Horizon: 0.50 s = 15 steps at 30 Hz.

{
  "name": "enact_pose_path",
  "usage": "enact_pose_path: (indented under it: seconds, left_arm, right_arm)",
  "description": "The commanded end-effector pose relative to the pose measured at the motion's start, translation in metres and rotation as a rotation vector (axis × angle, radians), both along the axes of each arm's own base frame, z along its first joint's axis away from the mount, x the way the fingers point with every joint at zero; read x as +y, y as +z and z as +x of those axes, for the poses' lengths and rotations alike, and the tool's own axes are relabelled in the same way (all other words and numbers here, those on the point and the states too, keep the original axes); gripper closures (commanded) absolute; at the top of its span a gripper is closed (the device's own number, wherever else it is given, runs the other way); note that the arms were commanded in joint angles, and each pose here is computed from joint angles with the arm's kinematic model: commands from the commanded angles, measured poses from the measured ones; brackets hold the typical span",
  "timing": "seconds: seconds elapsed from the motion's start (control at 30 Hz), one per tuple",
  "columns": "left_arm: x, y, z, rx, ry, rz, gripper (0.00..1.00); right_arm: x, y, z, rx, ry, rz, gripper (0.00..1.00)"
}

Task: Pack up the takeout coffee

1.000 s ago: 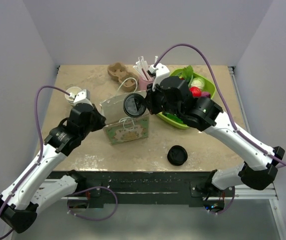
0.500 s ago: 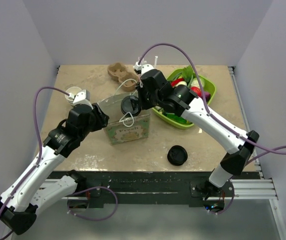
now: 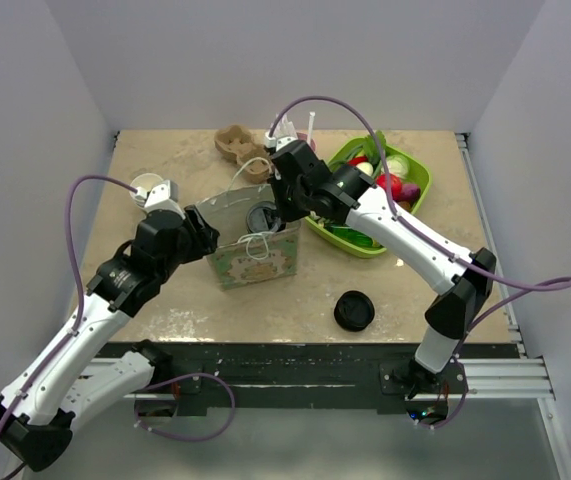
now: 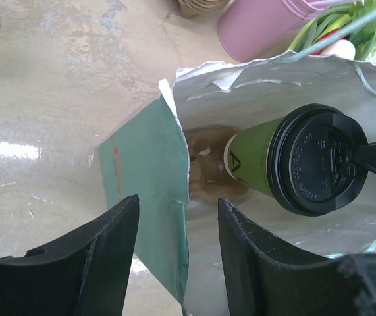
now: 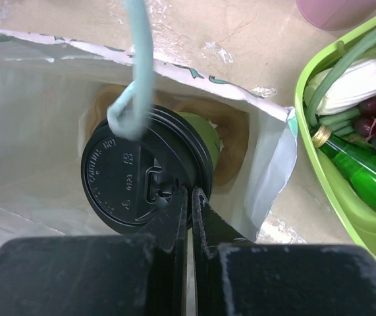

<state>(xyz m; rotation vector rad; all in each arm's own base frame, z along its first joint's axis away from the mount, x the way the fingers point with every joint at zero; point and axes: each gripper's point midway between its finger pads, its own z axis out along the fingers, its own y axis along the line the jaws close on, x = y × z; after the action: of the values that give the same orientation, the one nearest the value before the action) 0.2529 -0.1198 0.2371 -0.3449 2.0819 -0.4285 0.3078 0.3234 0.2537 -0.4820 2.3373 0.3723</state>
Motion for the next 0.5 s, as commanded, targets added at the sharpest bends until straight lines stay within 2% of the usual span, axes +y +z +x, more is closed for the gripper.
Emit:
enact_pose_path:
  seconds: [0.0,0.47]
  left_arm:
    - [-0.002,0.003,0.007,-0.032,-0.005,0.004,0.44]
    - [-0.005,-0.004,0.008,-0.017,-0.016,0.006,0.45]
  right_arm:
    - [0.006,0.008,-0.001,0.011,0.009,0.040,1.00]
    - [0.008,-0.024,0.000,0.061,0.003,-0.008,1.00]
